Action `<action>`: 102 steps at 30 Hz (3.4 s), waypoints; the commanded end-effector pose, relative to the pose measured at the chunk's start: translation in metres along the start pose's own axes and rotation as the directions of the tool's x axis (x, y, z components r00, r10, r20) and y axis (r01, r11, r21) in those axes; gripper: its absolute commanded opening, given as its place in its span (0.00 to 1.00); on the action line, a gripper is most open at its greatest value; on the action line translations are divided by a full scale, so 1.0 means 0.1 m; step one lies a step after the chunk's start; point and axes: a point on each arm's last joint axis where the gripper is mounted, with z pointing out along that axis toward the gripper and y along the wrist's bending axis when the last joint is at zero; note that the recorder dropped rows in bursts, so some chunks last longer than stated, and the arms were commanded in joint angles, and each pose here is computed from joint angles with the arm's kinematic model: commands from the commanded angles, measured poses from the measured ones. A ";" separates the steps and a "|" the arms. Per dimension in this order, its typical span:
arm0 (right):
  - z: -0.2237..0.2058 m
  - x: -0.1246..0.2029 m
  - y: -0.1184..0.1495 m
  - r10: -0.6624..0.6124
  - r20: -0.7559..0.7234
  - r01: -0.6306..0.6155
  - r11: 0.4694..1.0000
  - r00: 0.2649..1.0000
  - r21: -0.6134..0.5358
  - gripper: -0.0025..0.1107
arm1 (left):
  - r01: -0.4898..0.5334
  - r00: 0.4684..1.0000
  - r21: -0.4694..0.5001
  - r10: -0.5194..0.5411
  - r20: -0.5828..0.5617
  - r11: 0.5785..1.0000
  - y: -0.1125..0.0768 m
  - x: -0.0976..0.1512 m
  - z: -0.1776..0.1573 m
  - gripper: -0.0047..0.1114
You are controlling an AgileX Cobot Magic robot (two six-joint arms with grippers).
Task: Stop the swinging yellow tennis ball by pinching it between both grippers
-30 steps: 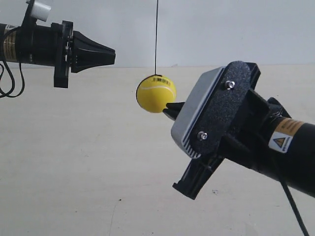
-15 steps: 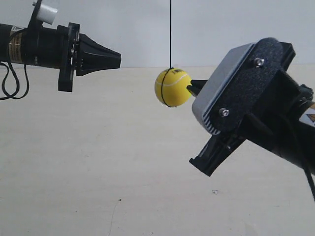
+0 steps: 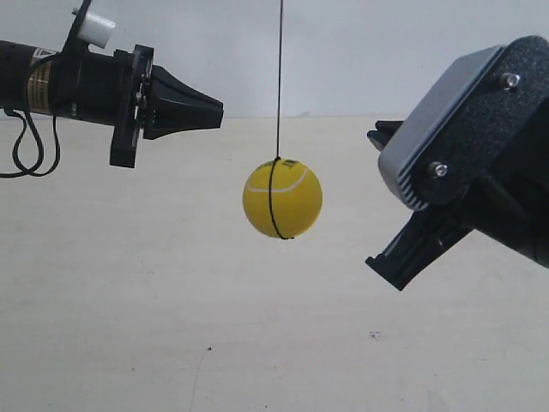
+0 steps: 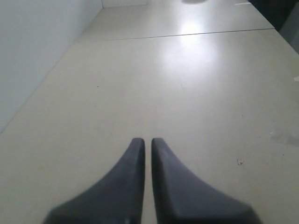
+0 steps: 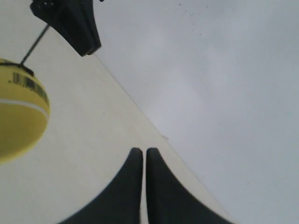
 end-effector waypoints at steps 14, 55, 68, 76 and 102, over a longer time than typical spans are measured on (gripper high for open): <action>0.08 0.21 -0.40 0.135 0.032 -0.134 0.991 0.990 -0.005 0.02 | 0.013 1.000 0.011 -0.013 -0.001 1.000 -0.01 -0.03 0.01 0.08; 0.35 0.41 -0.16 0.259 0.046 -0.228 0.911 0.965 -0.344 0.02 | 0.074 0.997 0.081 -0.072 -0.033 0.994 -0.15 -0.01 0.17 0.08; 0.42 0.41 -0.09 0.290 0.085 -0.232 0.883 0.953 -0.408 0.02 | 0.076 0.997 0.150 -0.071 -0.039 0.986 -0.24 0.04 0.41 0.08; 0.50 0.41 -0.10 0.294 0.075 -0.238 0.879 0.953 -0.413 0.02 | 0.076 0.997 0.150 -0.071 -0.039 0.986 -0.24 0.05 0.41 0.08; 0.51 0.42 -0.11 0.281 0.066 -0.232 0.886 0.957 -0.402 0.02 | 0.058 0.998 0.151 -0.053 -0.037 0.987 -0.24 0.05 0.41 0.08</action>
